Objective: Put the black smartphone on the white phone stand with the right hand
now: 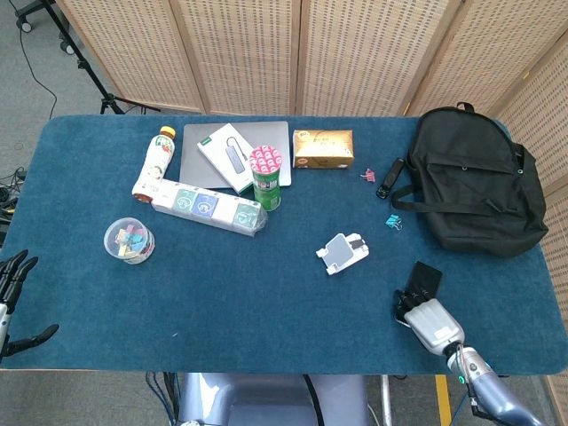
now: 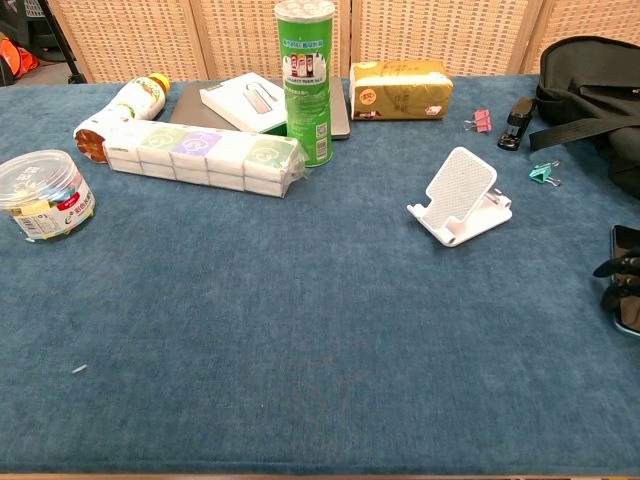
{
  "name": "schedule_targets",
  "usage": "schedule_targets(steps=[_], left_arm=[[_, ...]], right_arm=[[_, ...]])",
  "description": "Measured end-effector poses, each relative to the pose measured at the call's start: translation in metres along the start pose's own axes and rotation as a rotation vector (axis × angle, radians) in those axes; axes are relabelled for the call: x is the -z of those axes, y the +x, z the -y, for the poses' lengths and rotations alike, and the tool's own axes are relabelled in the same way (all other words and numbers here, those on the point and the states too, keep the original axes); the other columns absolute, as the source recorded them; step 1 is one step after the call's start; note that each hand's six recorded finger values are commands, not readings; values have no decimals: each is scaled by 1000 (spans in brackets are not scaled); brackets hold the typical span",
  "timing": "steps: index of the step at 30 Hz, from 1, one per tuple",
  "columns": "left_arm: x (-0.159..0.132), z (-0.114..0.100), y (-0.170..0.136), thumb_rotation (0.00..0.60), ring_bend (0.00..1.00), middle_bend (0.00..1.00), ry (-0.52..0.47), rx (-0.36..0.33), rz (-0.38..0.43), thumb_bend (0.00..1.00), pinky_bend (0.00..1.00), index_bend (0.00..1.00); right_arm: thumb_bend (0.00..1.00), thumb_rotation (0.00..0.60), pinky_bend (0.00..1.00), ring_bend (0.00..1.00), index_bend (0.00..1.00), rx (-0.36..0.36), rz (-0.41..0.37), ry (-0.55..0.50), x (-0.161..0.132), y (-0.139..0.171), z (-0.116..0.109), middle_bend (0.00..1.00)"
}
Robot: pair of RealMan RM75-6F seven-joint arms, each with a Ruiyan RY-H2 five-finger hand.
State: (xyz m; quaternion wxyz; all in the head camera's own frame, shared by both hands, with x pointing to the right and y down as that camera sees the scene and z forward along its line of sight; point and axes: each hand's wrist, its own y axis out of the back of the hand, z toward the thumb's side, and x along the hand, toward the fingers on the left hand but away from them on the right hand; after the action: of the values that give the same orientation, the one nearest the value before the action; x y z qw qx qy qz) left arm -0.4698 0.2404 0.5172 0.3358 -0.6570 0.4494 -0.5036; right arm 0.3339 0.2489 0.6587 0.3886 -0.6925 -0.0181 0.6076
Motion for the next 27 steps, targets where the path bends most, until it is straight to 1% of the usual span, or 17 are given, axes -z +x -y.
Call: schedule_targets(steps=[5,8,15,22,27], left_arm=[[0,0,0,600,0,0,-1,0,-2,0,75,16],[1,-1,0,600,0,0,-4,-2,-3,0,75,16],[1,-2,0,600,0,0,-6,-6,-5,0,75,16],[0,0,0,600,0,0,0,-3,-5,0,75,16],[0,2,1,600,0,0,5,1,-5,0,75,16]], right_arm=[[672,600,0,0,226,-11,6,33,2,7,7,103],[672,600,0,0,228,-36,24,43,9,15,16,106],[666,600,0,0,241,-74,79,75,30,34,32,118],[646,600,0,0,249,-88,127,117,51,49,44,124],[636,600,0,0,249,-106,165,120,67,58,54,124]])
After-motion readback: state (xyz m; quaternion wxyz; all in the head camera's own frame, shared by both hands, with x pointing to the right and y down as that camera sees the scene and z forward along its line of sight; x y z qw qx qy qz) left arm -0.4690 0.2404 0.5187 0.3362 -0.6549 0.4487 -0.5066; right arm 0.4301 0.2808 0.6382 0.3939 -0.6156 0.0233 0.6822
